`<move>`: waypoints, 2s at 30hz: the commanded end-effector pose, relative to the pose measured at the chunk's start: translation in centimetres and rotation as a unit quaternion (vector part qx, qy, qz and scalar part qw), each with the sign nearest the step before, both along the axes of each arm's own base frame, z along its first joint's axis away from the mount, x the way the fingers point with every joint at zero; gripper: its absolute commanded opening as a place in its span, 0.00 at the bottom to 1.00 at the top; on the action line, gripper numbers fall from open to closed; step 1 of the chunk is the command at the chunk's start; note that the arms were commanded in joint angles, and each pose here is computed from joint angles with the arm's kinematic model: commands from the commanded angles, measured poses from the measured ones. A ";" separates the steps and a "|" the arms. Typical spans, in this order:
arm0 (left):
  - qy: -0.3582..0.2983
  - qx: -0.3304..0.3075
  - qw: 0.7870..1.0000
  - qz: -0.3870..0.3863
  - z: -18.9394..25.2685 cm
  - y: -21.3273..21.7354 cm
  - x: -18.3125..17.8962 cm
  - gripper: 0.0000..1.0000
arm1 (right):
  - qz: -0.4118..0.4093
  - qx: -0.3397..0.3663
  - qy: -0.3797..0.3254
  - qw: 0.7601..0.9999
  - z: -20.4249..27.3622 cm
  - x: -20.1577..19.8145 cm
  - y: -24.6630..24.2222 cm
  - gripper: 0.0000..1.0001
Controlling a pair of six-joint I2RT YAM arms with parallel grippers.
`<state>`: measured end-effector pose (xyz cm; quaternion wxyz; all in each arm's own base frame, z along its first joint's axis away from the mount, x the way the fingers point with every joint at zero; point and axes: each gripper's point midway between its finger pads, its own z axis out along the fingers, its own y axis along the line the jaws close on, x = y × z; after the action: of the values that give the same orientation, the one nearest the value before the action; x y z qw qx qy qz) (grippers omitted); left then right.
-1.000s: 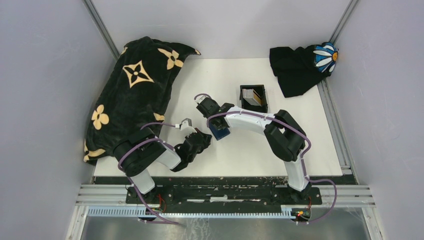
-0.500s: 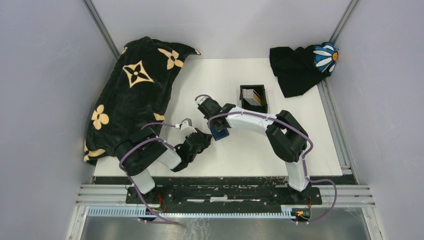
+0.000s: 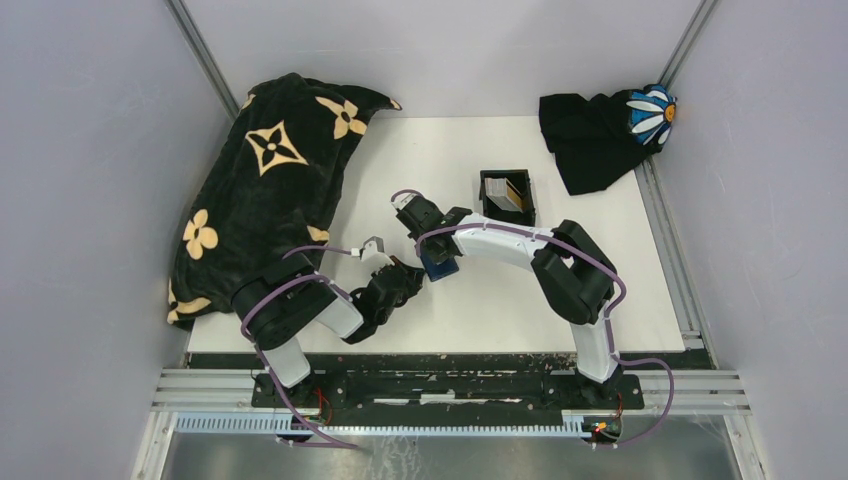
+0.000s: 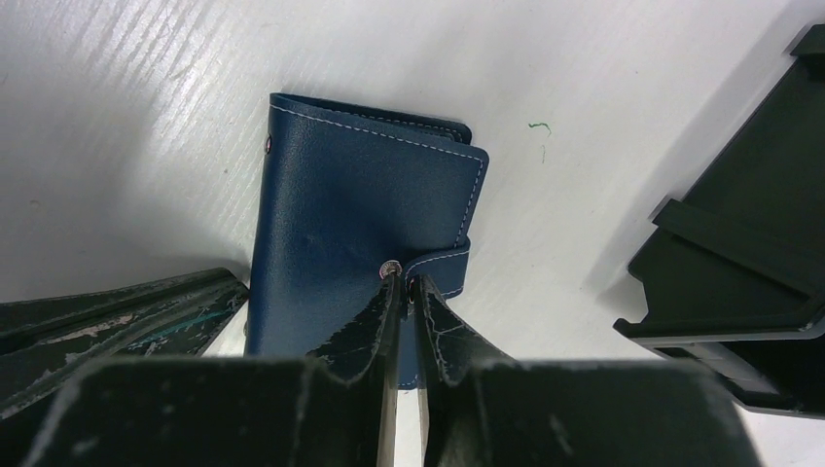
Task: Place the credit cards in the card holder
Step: Close the card holder at the center of the board.
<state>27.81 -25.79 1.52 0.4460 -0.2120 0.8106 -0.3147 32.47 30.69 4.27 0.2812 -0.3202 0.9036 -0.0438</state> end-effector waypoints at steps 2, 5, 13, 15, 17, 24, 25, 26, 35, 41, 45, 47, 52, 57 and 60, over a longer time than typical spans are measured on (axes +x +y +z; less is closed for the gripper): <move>0.064 0.065 0.996 -0.007 -4.5 1.9 -2.2 0.03 | -0.005 0.031 -0.009 0.999 1.6 0.2 0.7 0.14; 0.063 0.065 0.996 -0.009 -4.4 1.8 -2.1 0.03 | -0.005 0.032 -0.008 0.999 1.5 0.2 0.8 0.15; 0.064 0.067 0.996 -0.010 -4.5 1.7 -2.1 0.03 | -0.003 0.038 -0.006 0.999 1.6 0.3 1.1 0.15; 0.064 0.066 0.996 -0.009 -4.4 1.7 -2.1 0.03 | -0.003 0.038 -0.005 0.999 1.5 0.3 1.1 0.15; 0.063 0.066 0.996 -0.011 -4.4 1.6 -2.1 0.03 | -0.003 0.036 -0.005 0.999 1.4 0.2 1.1 0.15; 0.062 0.066 0.996 -0.011 -4.3 1.6 -2.0 0.03 | -0.004 0.031 -0.003 0.999 1.0 0.3 1.0 0.15; 0.062 0.065 0.996 -0.011 -4.3 1.6 -2.0 0.03 | -0.003 0.031 -0.003 1.000 0.9 0.3 1.0 0.15; 0.063 0.066 0.996 -0.011 -4.4 1.6 -2.0 0.03 | -0.004 0.031 -0.003 1.000 0.9 0.3 1.0 0.15; 0.064 0.067 0.996 -0.012 -4.5 1.6 -2.1 0.03 | -0.002 0.033 0.002 0.999 0.8 0.1 1.1 0.17; 0.065 0.066 0.996 -0.011 -4.5 1.7 -2.2 0.03 | -0.001 0.038 0.002 0.999 0.9 0.0 1.4 0.17; 0.066 0.065 0.996 -0.012 -4.6 1.6 -2.2 0.03 | -0.002 0.035 0.004 0.999 0.7 -0.1 1.3 0.18; 0.066 0.065 0.996 -0.012 -4.6 1.6 -2.2 0.03 | -0.002 0.035 0.003 0.999 0.7 -0.1 1.3 0.18; 0.067 0.064 0.996 -0.012 -4.7 1.7 -2.3 0.03 | -0.007 0.033 -0.010 0.999 1.0 0.3 1.1 0.18; 0.068 0.063 0.996 -0.012 -4.7 1.7 -2.3 0.03 | -0.007 0.031 -0.015 0.999 1.3 0.6 1.2 0.19; 0.068 0.064 0.996 -0.012 -4.8 1.7 -2.3 0.03 | -0.007 0.035 -0.018 0.999 1.5 0.7 1.3 0.19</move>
<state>28.02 -26.09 1.53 0.4465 -0.2120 0.8093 -0.3175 32.35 30.99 4.19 0.2788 -0.3151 0.9066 -0.0321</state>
